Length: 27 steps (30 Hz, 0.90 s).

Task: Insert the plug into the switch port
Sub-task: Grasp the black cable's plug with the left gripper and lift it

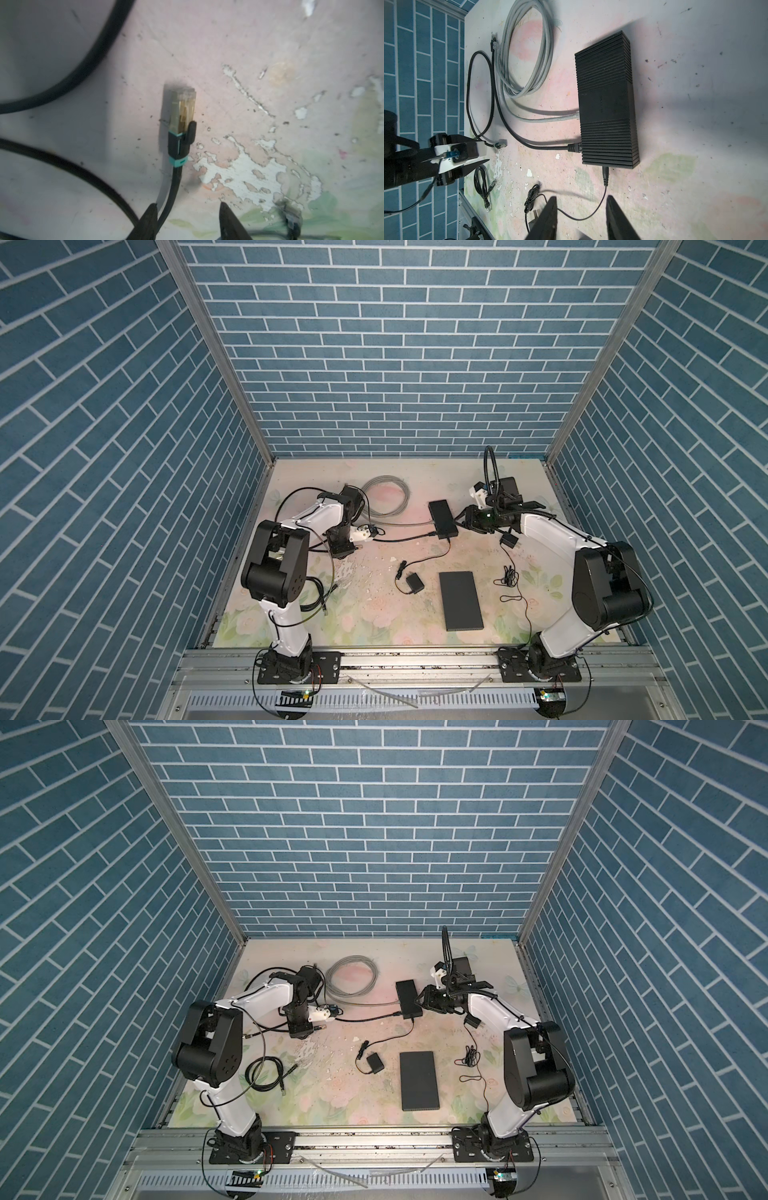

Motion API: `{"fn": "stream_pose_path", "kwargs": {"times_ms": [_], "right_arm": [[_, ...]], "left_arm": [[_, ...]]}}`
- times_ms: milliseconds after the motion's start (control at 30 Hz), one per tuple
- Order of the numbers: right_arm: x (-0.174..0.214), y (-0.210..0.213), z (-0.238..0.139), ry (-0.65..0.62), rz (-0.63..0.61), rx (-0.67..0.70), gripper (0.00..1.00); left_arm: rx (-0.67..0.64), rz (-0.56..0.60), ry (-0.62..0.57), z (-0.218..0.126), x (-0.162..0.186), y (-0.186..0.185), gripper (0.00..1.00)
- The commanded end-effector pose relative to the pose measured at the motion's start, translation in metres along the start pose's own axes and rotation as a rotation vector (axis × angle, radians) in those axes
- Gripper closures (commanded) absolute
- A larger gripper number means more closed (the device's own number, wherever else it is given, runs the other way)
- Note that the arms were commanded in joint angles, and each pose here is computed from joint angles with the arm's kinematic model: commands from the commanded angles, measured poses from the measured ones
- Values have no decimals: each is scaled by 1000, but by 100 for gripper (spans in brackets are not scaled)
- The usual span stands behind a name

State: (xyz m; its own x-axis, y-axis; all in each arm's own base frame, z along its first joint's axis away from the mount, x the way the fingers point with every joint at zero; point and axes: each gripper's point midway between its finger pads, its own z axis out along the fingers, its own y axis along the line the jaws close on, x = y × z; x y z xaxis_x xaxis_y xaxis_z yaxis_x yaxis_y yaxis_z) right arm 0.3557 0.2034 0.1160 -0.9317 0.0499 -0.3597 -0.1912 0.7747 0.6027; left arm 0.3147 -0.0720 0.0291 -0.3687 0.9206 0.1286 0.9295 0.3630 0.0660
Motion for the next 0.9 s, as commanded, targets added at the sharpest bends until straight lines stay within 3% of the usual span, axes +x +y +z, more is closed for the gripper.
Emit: {"fn": "stream_pose_path", "kwargs": {"times_ms": [0,233,400,633,867], "right_arm": [[3,1,1,20,-41,11,61],[2,4,-4,16,-55,11,61],[6,20,-5,30,-108,-42,61],[18,82,5,35,-186,-299,61],[6,126,25,-23,-43,-505,61]], "left_arm": [[17,-37,34,11,3,0,55],[40,-38,52,27,0,1,78],[61,-25,0,14,-15,5,99],[90,16,-228,-53,-54,3,100],[101,146,-427,-104,-81,-12,100]]}}
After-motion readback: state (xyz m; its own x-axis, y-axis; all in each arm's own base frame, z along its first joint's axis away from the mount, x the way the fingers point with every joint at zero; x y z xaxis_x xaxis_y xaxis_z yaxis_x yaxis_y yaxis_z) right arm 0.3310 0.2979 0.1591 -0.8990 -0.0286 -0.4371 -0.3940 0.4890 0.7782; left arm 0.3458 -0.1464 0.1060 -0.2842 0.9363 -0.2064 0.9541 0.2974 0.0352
